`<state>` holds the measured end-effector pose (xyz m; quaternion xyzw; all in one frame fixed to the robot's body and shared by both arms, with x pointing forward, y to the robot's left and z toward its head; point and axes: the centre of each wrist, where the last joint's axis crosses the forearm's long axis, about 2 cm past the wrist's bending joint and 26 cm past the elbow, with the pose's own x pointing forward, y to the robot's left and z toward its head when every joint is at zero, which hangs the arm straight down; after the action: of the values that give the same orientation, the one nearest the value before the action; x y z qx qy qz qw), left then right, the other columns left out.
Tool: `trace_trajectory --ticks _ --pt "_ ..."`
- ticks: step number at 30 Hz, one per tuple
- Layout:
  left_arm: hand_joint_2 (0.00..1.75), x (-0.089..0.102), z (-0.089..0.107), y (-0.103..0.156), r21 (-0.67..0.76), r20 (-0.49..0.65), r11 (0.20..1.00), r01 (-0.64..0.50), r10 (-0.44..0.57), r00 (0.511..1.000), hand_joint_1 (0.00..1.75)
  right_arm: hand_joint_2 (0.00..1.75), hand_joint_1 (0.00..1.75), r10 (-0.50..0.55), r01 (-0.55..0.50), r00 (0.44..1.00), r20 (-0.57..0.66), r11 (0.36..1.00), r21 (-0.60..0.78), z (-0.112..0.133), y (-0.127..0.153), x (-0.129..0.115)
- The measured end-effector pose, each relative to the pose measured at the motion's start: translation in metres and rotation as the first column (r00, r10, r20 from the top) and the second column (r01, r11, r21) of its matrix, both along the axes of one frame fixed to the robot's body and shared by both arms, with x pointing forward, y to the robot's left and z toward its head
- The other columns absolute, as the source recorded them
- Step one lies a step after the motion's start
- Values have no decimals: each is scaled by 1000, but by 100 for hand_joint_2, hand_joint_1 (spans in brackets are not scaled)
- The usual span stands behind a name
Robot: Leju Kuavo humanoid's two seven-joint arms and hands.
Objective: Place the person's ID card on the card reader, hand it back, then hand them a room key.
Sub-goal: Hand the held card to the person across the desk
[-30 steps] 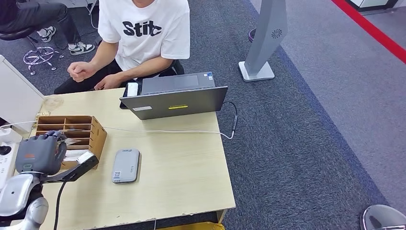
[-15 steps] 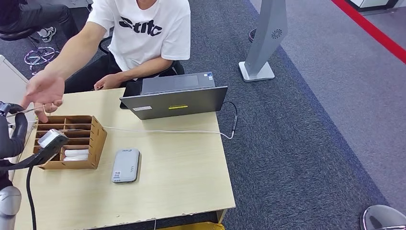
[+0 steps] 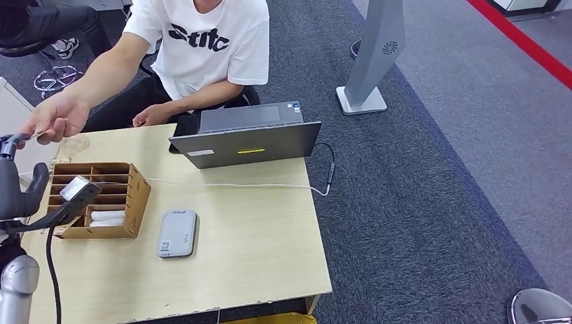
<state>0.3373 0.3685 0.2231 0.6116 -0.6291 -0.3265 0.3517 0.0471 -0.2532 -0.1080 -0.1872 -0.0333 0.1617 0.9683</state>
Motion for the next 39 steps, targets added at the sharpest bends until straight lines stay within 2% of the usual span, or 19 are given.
trace_trajectory --ticks 7,10,14,18,20,23,26,31,39 --pt "175 -1 -5 -5 -24 19 1000 14 -14 1000 0 175 0 -4 4 1000 0 1000 1 0 0 0" --pt "175 -13 -14 -8 -61 67 996 71 -67 996 0 175 0 -12 12 1000 2 1000 3 0 0 -1" --pt "175 -54 -34 -20 -149 160 968 200 -175 971 0 175 0 -32 32 999 2 999 5 0 -1 -2" --pt "175 -102 -51 -33 -233 262 928 290 -228 938 0 175 0 -65 65 998 5 998 5 0 -1 -3" --pt "175 -131 -62 -40 -293 315 902 315 -220 923 0 175 0 -85 85 996 5 996 2 0 0 -5" --pt "175 -178 -82 -44 -430 326 841 329 -195 925 0 175 0 -120 120 993 4 993 -1 -1 2 -8" --pt "175 -209 -93 -38 -528 325 789 316 -156 933 0 175 0 -141 141 990 1 990 0 -1 5 -12" --pt "175 -236 -96 -28 -562 281 803 196 -37 959 0 175 0 -155 155 988 0 988 4 0 7 -12" --pt "175 -247 -95 -26 -575 267 809 124 42 963 0 175 0 -160 160 987 0 987 5 0 7 -12"
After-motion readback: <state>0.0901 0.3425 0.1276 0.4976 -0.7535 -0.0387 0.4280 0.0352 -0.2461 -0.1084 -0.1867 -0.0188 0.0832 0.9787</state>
